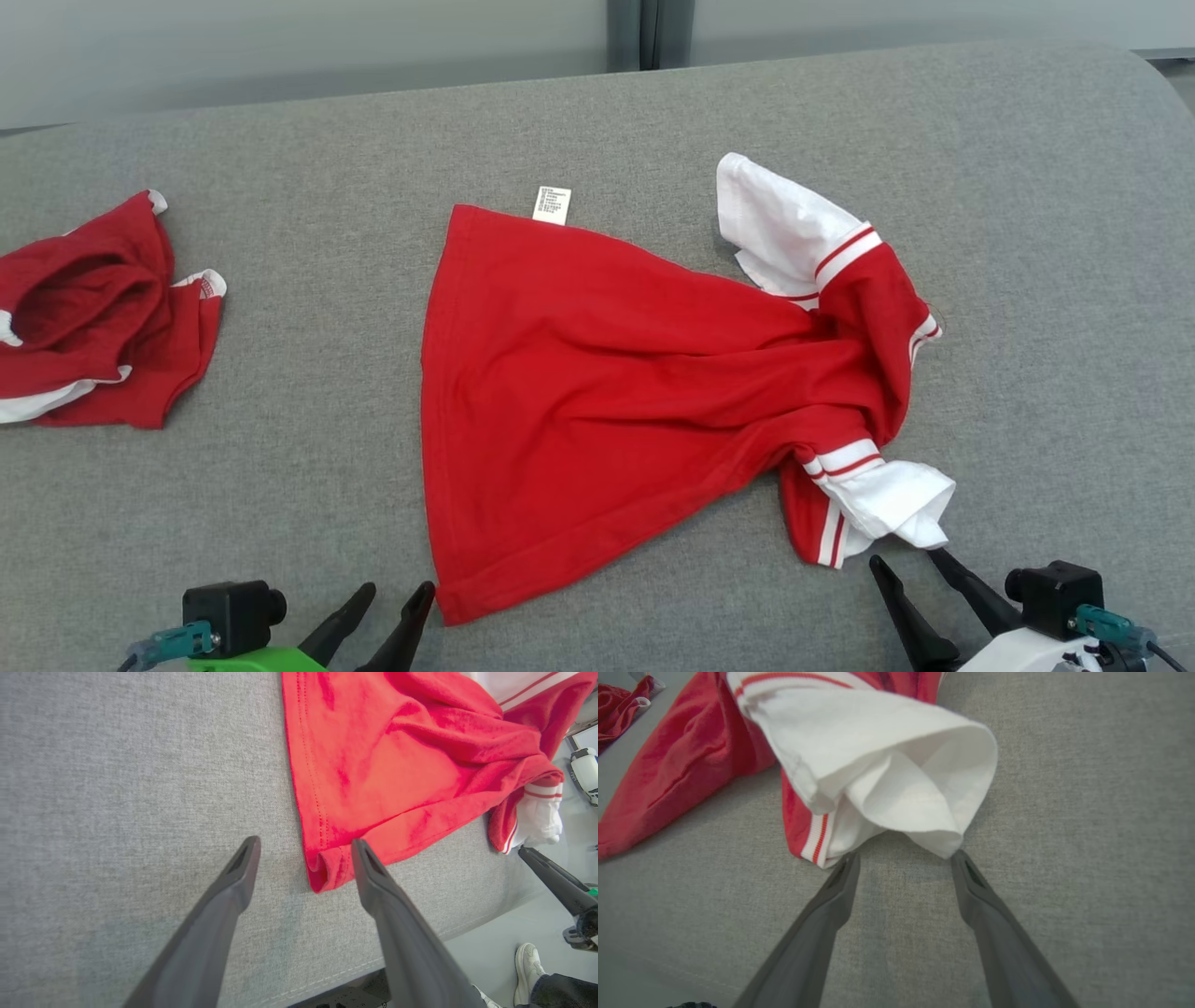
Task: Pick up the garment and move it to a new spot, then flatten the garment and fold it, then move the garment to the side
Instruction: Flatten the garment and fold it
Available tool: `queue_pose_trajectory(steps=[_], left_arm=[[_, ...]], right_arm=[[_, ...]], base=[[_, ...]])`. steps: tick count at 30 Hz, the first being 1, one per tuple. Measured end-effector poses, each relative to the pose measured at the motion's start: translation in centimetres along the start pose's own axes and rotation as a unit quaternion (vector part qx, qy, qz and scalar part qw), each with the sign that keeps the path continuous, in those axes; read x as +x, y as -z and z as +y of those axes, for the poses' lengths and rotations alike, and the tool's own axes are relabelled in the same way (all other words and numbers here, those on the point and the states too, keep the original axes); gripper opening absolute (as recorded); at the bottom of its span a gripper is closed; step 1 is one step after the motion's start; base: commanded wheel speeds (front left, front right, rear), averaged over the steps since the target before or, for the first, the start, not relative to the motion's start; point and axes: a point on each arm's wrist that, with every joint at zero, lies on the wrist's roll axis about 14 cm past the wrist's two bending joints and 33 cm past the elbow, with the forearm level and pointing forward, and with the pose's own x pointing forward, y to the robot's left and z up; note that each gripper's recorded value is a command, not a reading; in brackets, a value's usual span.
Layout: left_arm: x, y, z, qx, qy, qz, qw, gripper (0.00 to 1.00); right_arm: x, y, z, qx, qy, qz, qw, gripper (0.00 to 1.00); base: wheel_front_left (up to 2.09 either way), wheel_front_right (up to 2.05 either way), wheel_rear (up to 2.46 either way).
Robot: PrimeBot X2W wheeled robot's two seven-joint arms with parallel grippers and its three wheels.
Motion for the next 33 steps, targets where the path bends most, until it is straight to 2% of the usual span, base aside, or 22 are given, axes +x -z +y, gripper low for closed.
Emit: queue_pose_trajectory(steps=[5, 14, 15, 16, 17, 18, 23, 27, 29, 30, 33], left_arm=[[-0.2, 0.0, 0.1, -0.002, -0.004, -0.001, 1.000, 1.00], [-0.2, -0.2, 0.0, -0.001, -0.004, -0.004, 1.000, 1.00], [-0.2, -0.2, 0.0, -0.001, -0.003, -0.005, 1.000, 1.00], [-0.2, -0.2, -0.1, -0.001, -0.003, -0.005, 1.000, 1.00], [-0.2, -0.2, -0.1, -0.001, -0.002, -0.004, 1.000, 1.00], [-0.2, -0.2, -0.1, -0.001, -0.002, -0.004, 1.000, 1.00], [-0.2, -0.2, -0.3, 0.000, 0.001, -0.002, 1.000, 1.00], [-0.1, -0.4, -0.2, 0.000, -0.002, -0.005, 1.000, 1.00], [-0.1, -0.4, -0.4, 0.002, 0.000, -0.004, 1.000, 1.00], [0.0, -0.4, -0.7, 0.003, 0.004, -0.004, 1.000, 1.00], [0.0, -0.2, -1.1, 0.004, 0.009, -0.002, 1.000, 1.00]], right_arm=[[0.2, 0.2, -0.7, 0.019, 0.018, 0.002, 1.000, 1.00], [1.0, -0.9, -1.7, 0.005, 0.026, -0.009, 1.000, 1.00], [1.1, -1.1, -1.7, 0.004, 0.025, -0.012, 1.000, 0.65], [1.3, -1.3, -1.6, 0.003, 0.023, -0.014, 1.000, 0.42], [1.5, -1.5, -1.5, 0.001, 0.019, -0.016, 1.000, 0.42], [1.6, -1.7, -1.2, 0.001, 0.012, -0.019, 1.000, 0.00], [2.6, -4.5, -0.7, -0.007, -0.007, -0.061, 0.998, 0.00], [2.8, -8.5, -2.7, -0.084, -0.010, -0.099, 0.991, 0.00], [2.6, -11.3, -3.6, -0.151, -0.013, -0.123, 0.981, 0.00], [2.5, -14.1, -3.8, -0.210, -0.022, -0.148, 0.966, 0.00], [2.0, -16.7, -2.6, -0.315, -0.051, -0.162, 0.934, 0.00]], base=[[0.00, 0.00, 0.00], [0.00, 0.00, 0.00], [0.00, 0.00, 0.00], [0.00, 0.00, 0.00], [0.00, 0.00, 0.00], [0.00, 0.00, 0.00], [0.00, 0.00, 0.00], [0.00, 0.00, 0.00], [0.00, 0.00, 0.00], [0.00, 0.00, 0.00], [0.00, 0.00, 0.00]])
